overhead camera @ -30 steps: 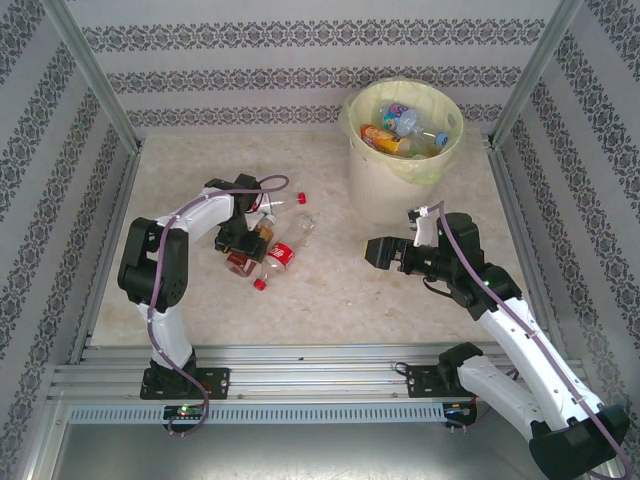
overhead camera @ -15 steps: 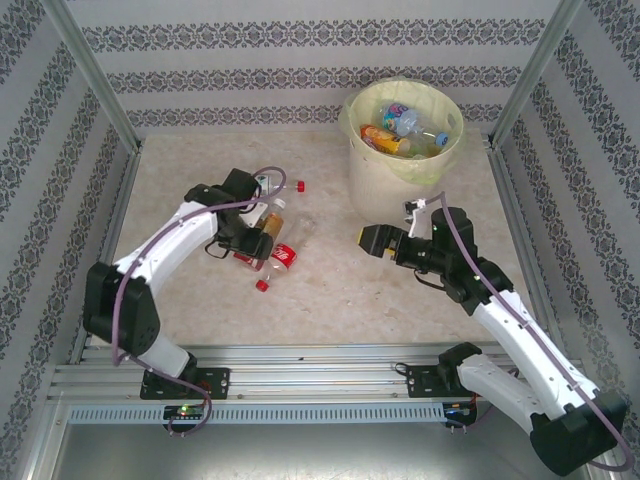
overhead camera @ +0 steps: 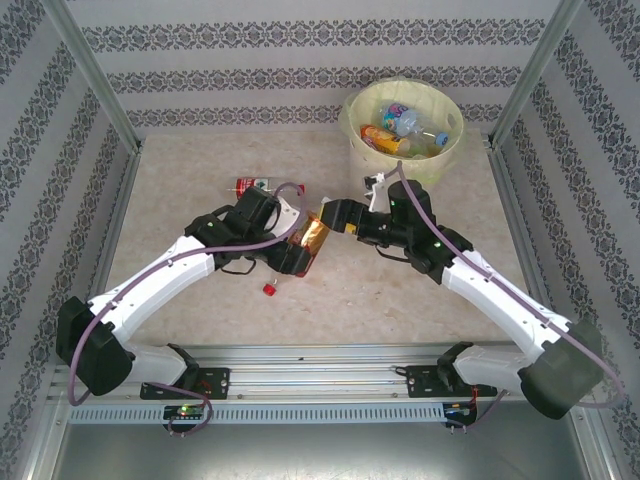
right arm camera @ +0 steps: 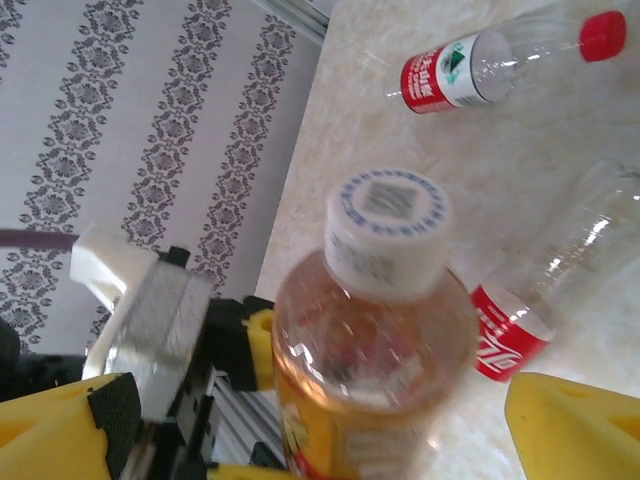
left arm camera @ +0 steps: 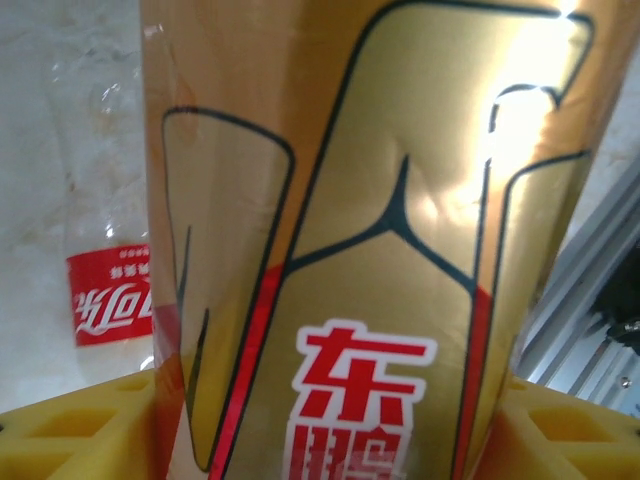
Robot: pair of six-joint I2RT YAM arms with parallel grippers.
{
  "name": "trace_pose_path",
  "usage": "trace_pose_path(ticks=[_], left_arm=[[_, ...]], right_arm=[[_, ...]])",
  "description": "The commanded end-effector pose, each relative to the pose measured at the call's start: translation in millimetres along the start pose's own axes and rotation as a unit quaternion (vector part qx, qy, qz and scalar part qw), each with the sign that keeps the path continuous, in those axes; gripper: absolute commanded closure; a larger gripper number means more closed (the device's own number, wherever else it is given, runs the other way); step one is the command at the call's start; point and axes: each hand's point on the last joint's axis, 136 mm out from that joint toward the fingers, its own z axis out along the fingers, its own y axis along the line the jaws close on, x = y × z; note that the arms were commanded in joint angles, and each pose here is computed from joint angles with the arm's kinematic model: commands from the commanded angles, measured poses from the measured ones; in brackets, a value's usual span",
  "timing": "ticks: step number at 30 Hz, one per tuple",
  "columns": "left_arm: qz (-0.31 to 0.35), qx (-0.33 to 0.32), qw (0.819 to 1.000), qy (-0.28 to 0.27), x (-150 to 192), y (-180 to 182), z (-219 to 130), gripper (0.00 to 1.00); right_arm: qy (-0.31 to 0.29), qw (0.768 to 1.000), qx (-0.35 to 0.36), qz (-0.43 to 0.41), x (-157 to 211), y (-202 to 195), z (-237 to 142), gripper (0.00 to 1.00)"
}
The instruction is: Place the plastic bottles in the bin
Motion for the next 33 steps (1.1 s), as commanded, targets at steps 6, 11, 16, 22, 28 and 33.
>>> trace_pose_path(ticks=[6,11,16,22,28,33], left_arm=[[0.012,0.058,0.994,-0.092,-34,-34,-16,0.35],[0.018,0.065,0.993,-0.099,-34,-40,-18,0.35],[0.021,0.068,0.991,-0.109,-36,-43,-20,0.35],[0.024,0.07,0.99,-0.118,-39,-47,-20,0.35],[0.027,0.072,0.99,-0.118,-39,-50,-19,0.34],[0.024,0.067,0.991,-0.118,-40,-49,-14,0.3]], right_arm=[[-0.015,1.0,0.002,-0.009,-8,10,10,0.11],[-0.015,1.0,0.012,-0.011,-8,6,11,0.14],[-0.013,1.0,0.023,-0.008,-7,0,13,0.13],[-0.008,0.999,0.034,-0.009,-6,-3,14,0.09],[-0.008,0.999,0.037,-0.013,-5,-4,13,0.19],[-0.009,0.999,0.034,-0.017,-6,1,8,0.34]])
